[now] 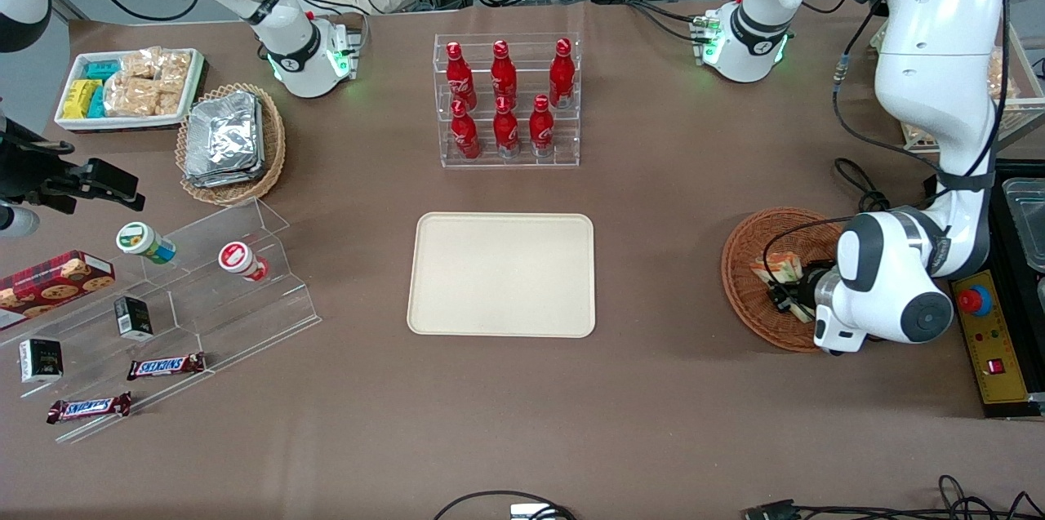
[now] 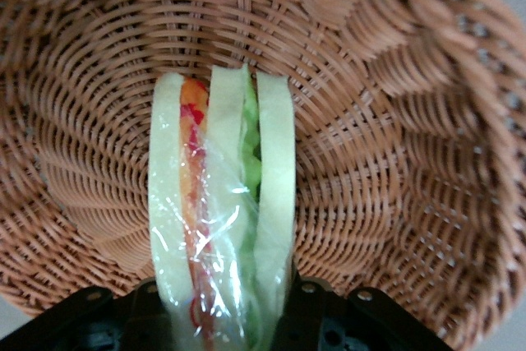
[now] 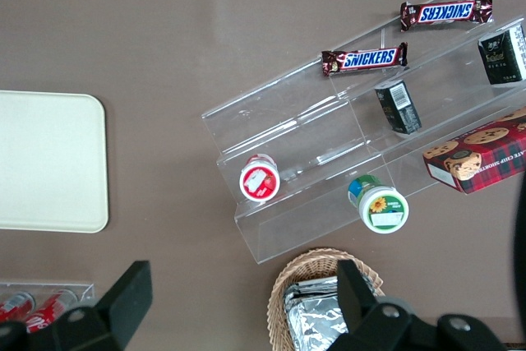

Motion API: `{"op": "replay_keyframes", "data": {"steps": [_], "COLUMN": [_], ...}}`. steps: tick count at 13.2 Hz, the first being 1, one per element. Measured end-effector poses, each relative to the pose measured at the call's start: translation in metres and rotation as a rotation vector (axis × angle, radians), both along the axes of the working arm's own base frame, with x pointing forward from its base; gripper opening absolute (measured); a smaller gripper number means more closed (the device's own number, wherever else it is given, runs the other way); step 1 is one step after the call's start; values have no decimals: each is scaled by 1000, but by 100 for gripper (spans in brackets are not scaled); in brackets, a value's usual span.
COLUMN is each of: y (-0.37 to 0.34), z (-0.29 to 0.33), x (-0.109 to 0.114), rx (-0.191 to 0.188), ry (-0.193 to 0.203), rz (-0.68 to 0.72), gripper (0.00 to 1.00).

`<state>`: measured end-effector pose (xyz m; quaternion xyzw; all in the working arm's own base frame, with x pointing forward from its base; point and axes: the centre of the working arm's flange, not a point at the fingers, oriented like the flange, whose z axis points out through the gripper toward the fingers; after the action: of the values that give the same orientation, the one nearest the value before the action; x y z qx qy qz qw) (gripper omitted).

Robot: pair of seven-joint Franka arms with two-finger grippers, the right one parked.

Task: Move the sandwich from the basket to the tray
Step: 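Lift the sandwich and carry it with the left gripper over the tray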

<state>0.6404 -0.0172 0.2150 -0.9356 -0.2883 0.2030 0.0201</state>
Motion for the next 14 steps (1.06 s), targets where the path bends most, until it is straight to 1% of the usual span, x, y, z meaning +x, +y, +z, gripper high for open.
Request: {"op": "replay_keyframes", "data": {"steps": [1,3,5,7,10,12,13,14], "y": [-2,-21,-57,-103,-175,-223,-247,-271], "z": [15,56,96,125,152,159,156,147], "x": [1,1,1,-2,-11,-21,-27,-33], "rx": [-3,-23,-53,-91,-156,-179,-188,-199], "ry": [-4,-21,-61,-104,-147,-162,-161,-151], "rz": [-6,-38,-94,-163,-272,-356,-410,-456], "gripper": [40,41,41,40,40,41,42,43]}}
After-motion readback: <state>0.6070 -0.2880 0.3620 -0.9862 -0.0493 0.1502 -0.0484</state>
